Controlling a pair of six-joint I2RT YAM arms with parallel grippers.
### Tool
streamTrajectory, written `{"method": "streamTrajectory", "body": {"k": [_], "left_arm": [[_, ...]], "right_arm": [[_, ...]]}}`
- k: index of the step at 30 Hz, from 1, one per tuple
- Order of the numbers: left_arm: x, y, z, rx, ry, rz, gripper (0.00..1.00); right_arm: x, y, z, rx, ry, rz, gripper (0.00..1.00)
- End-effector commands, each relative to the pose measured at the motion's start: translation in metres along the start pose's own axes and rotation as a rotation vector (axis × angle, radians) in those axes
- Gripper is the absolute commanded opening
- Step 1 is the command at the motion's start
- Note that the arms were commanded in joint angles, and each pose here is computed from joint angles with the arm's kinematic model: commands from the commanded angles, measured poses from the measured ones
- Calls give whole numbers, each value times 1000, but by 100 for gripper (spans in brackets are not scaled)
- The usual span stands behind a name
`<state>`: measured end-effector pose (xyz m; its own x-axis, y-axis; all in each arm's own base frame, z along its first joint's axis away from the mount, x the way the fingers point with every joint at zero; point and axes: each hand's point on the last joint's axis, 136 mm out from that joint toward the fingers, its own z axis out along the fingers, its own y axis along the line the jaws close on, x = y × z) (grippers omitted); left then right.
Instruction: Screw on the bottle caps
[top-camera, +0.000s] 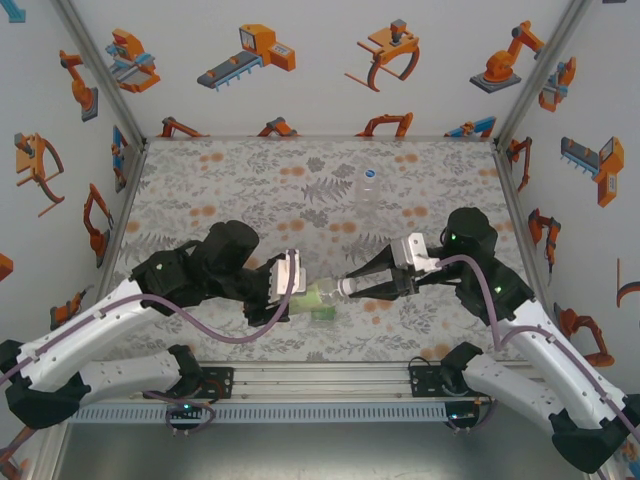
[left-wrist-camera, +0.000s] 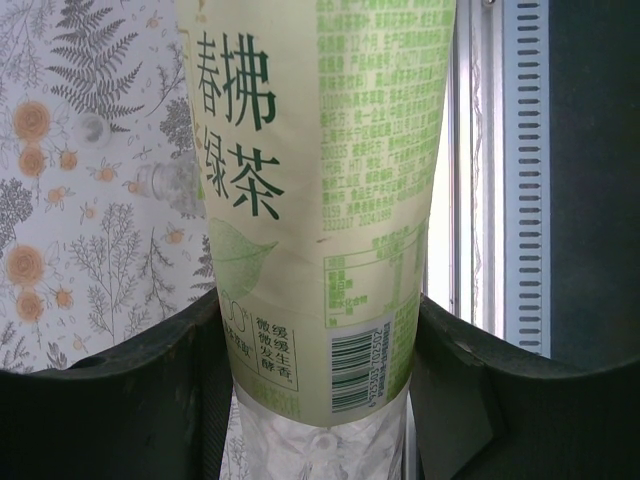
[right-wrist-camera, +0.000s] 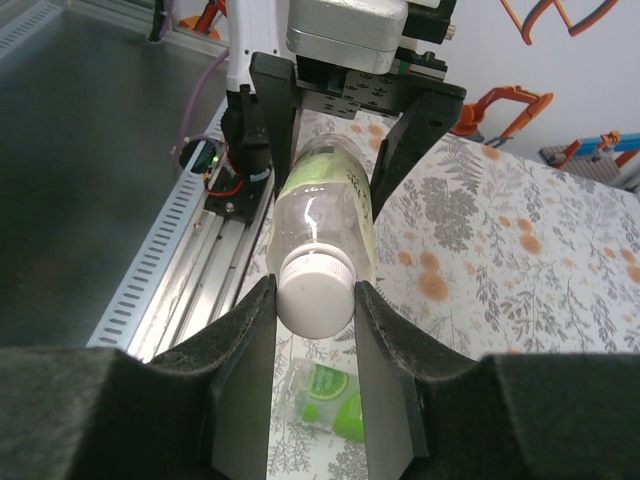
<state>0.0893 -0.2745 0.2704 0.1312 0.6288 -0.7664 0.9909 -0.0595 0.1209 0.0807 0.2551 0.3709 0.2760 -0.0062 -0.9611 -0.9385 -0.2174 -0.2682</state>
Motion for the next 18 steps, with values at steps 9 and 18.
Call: {"method": "streamTrajectory", "body": {"k": [9,18], "left_arm": [[-25,-2,-5,3,-113,75,0],[-27,-1,-7,-16,-134,89,0]], "right_arm": [[-35,4,-5,-4,-80,-115,0],[-47,0,-8,44,-119,-145,0]]}}
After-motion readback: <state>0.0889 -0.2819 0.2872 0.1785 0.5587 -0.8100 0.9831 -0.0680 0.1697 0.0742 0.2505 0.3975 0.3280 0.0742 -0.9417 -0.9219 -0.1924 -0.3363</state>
